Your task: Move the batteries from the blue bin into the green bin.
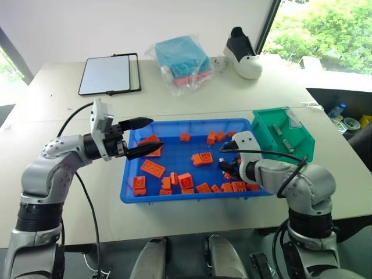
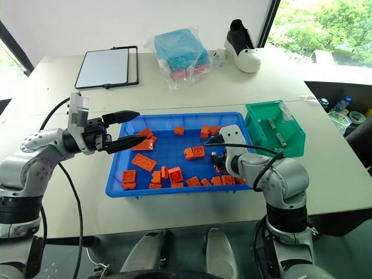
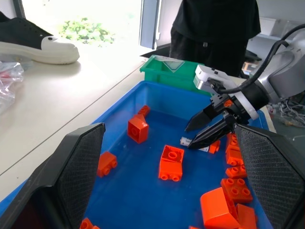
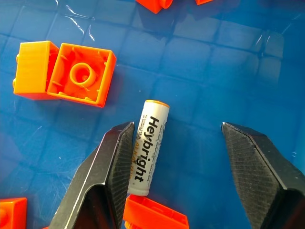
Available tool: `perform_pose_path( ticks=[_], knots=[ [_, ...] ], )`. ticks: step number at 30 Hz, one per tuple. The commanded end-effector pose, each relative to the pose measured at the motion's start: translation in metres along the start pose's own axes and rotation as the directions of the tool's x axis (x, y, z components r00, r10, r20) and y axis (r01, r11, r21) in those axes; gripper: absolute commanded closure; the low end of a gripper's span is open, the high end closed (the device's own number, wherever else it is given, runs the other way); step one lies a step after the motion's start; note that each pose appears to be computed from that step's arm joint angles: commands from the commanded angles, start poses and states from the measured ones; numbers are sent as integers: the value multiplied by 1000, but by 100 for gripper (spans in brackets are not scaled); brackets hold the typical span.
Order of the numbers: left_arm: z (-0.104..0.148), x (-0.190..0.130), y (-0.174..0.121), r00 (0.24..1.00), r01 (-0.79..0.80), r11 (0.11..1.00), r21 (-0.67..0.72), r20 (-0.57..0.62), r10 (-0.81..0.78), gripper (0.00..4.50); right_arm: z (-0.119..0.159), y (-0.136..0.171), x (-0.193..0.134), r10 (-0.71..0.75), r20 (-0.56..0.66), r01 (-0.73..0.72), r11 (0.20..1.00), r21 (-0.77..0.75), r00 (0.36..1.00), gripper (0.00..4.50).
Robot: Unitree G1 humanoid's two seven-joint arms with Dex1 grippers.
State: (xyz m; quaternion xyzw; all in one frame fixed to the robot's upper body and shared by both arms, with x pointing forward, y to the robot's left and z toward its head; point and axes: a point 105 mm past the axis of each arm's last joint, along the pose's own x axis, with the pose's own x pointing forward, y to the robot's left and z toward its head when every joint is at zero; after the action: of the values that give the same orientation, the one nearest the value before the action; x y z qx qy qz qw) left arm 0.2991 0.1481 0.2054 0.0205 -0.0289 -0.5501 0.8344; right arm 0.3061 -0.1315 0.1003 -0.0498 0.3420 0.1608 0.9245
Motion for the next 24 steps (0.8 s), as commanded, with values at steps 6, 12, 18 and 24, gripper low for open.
perform_pose_path(
  ticks=[6,12,18,24],
  knots=[
    [17,-1,2,999,-6,998,56,42,4,0,-8,8,-1,59,-39,-60,998,-30,997,443],
    [16,1,2,999,2,999,49,42,-4,0,63,-3,-41,106,259,-106,994,-14,960,443],
    [14,2,5,999,8,999,42,40,-10,0,105,-90,-103,-196,430,198,979,40,882,443],
    [15,5,6,999,23,999,40,40,-25,0,87,-139,-112,-356,370,383,924,1,858,443]
  ],
)
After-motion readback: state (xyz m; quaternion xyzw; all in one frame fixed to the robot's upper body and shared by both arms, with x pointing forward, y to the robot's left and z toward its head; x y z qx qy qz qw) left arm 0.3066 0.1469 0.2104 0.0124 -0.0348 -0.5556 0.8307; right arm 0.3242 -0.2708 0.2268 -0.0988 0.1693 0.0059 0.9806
